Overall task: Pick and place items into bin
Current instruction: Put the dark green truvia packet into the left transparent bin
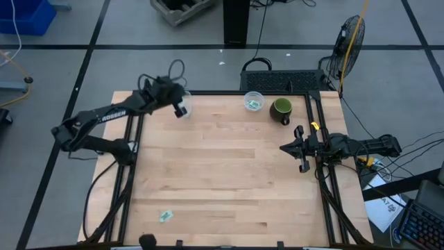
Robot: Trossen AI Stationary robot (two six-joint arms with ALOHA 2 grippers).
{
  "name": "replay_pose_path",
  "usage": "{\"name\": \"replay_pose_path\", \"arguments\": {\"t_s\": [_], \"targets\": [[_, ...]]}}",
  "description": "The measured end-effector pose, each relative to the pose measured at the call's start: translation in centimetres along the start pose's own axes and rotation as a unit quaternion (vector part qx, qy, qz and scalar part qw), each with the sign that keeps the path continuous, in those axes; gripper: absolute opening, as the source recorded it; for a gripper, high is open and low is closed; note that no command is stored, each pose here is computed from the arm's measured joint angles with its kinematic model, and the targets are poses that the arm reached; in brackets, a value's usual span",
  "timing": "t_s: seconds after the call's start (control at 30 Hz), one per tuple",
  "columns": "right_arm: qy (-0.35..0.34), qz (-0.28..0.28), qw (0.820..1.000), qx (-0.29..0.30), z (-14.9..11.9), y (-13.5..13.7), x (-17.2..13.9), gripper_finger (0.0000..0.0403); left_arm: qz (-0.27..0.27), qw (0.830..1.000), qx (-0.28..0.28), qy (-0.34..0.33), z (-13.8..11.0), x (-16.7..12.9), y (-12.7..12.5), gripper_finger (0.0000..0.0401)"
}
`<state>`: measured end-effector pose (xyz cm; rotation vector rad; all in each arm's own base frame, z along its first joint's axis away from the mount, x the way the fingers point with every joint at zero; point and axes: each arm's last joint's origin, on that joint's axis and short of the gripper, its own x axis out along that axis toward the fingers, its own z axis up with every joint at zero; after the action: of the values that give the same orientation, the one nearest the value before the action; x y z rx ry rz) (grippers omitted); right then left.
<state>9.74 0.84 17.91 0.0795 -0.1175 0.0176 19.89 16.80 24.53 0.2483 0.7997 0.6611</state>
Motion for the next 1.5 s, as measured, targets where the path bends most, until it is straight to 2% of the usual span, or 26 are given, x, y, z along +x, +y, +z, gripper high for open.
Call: {"name": "replay_pose_path", "arguments": {"t_s": [0.13,0.27,0.5,0.77,1.07,1.3,1.5], "targets": [[0.000,0.000,1.000,0.000,0.0,0.0,0.0,0.0004,-0.008,0.998,-0.062,-0.013,-0.9,1.3,2.0,0.0000],[0.000,0.000,1.000,0.000,0.0,0.0,0.0,0.0004,-0.022,0.995,-0.094,0.006,-1.9,3.0,2.4,0.0000],[0.000,0.000,1.000,0.000,0.0,0.0,0.0,0.0004,-0.036,0.994,-0.089,0.056,-3.3,5.5,1.7,0.0000],[0.000,0.000,1.000,0.000,0.0,0.0,0.0,0.0004,-0.023,0.991,-0.075,0.106,-4.6,7.4,1.1,0.0000],[0.000,0.000,1.000,0.000,0.0,0.0,0.0,0.0004,-0.044,0.985,-0.072,0.153,-6.3,9.7,-0.1,0.0003],[0.000,0.000,1.000,0.000,0.0,0.0,0.0,0.0004,-0.040,0.984,-0.075,0.156,-6.4,10.0,-0.1,0.0006],[0.000,0.000,1.000,0.000,0.0,0.0,0.0,0.0004,-0.009,0.984,-0.099,0.147,-5.9,9.3,0.4,0.0010]]}}
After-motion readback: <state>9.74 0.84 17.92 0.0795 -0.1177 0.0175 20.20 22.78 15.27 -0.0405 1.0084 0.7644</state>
